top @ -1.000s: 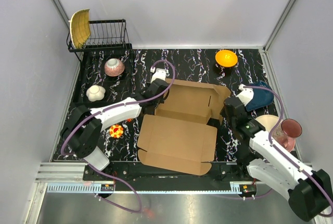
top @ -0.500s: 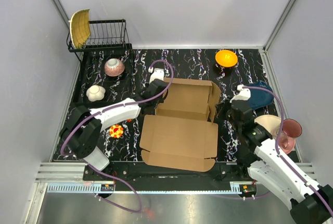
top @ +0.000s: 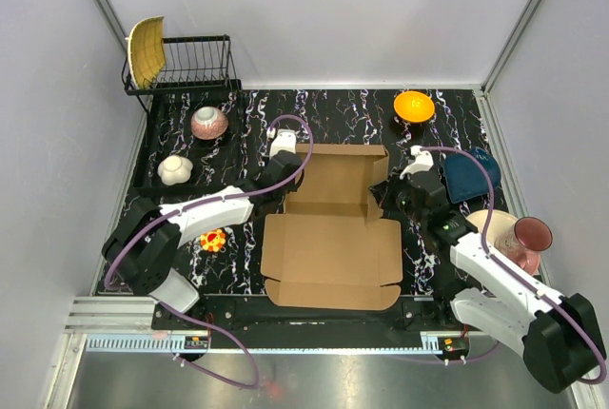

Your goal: Fold the paper box

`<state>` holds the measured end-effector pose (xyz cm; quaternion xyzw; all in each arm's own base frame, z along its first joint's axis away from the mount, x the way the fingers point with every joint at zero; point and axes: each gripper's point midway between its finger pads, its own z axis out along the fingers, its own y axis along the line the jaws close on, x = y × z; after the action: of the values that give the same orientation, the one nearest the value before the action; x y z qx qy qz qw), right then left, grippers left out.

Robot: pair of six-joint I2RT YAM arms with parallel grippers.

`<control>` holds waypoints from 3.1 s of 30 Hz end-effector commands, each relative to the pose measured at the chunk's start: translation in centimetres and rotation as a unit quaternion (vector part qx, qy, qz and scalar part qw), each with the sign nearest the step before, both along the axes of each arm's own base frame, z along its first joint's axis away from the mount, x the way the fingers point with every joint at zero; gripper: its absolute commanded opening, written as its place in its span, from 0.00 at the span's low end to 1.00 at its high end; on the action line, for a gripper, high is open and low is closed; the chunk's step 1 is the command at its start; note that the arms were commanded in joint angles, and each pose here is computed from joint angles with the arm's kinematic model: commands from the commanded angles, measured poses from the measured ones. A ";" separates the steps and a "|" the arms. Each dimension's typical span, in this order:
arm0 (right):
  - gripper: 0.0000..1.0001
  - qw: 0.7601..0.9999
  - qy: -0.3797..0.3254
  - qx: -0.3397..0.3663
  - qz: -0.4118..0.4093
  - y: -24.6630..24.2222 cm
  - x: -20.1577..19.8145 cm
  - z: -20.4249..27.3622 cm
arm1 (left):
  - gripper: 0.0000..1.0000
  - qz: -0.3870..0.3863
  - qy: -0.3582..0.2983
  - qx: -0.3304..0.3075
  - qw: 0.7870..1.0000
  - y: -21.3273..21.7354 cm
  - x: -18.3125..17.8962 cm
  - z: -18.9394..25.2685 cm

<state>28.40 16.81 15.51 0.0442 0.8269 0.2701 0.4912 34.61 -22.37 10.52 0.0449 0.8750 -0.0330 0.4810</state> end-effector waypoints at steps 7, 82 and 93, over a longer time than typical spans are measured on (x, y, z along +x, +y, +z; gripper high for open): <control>0.45 0.999 0.020 -0.021 0.024 0.1 -1.0 -0.3 | 0.00 0.001 0.011 0.013 1.000 0.5 -0.8 -1.3; 0.76 0.986 -0.030 -0.104 -0.129 -3.1 9.3 -0.3 | 0.00 -0.039 -0.019 0.006 0.999 -1.0 -1.6 0.5; 0.77 0.991 -0.112 -0.057 -0.050 -1.9 11.1 1.3 | 0.00 -0.070 -0.011 0.019 0.997 -1.4 -2.0 0.4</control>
<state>38.01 13.81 14.49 0.0625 0.8169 0.1578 0.5513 33.93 -22.55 10.68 0.0605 0.8646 -0.0270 0.4980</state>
